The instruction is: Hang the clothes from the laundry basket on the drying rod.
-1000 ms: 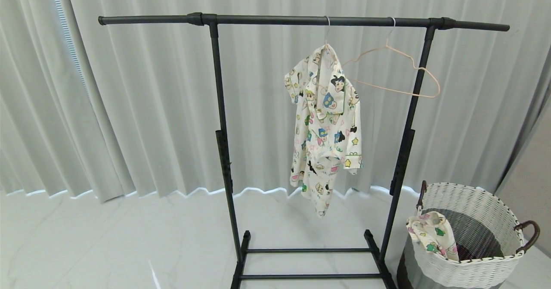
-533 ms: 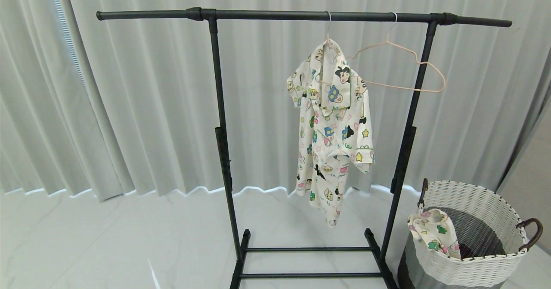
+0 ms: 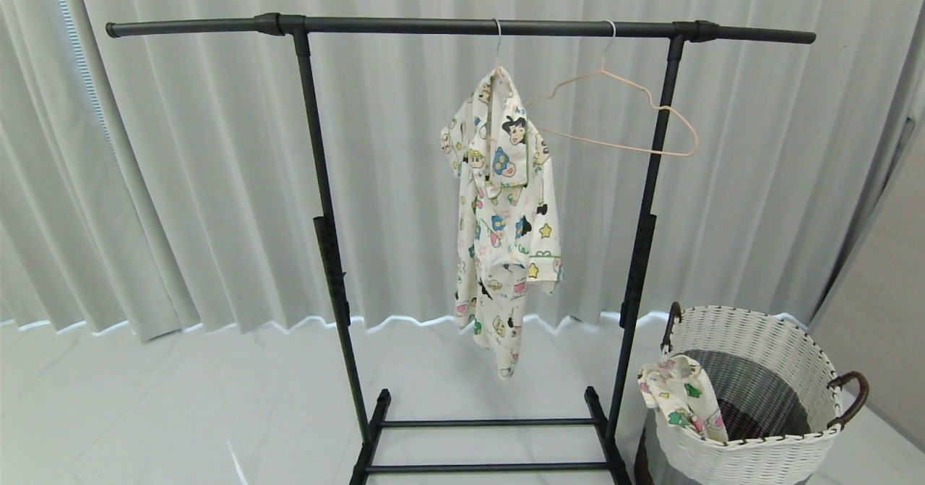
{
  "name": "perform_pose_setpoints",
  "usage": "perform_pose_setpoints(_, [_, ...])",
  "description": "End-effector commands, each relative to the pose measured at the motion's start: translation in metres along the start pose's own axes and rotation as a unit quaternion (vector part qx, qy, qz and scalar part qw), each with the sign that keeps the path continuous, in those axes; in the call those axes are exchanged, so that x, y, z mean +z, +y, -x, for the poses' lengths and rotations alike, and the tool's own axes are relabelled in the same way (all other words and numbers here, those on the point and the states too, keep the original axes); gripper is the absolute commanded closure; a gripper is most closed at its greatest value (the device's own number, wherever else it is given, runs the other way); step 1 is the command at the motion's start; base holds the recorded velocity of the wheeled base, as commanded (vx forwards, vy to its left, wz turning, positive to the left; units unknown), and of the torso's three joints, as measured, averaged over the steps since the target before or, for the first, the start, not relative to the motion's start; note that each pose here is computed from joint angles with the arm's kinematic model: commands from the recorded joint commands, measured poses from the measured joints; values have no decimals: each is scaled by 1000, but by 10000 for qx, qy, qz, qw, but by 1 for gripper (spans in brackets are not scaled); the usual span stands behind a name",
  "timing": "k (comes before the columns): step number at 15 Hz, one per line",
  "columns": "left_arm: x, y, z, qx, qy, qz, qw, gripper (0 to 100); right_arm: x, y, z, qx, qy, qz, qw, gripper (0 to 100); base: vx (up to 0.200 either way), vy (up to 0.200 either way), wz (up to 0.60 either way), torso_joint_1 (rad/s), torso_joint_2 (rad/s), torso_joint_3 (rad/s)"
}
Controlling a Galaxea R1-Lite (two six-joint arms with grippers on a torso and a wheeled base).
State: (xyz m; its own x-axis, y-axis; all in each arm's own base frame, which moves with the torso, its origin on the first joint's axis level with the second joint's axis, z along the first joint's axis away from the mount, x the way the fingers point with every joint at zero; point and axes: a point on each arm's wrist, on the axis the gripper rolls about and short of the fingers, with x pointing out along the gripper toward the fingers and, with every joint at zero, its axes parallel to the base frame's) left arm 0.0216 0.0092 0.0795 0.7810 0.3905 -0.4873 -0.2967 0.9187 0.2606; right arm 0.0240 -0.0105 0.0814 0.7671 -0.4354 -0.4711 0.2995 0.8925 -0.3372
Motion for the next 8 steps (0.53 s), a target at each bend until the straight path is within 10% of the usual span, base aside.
perform_pose_setpoints(1, [0,0,0,-5,3,-7,10000,0,0,0,0,12,-2,2,10000,0,200,0,0,-7,2,2])
perform_pose_setpoints(8, [0,0,0,-11,-12,6,10000,0,0,0,0,20,-4,-5,10000,0,200,0,0,2,3,3])
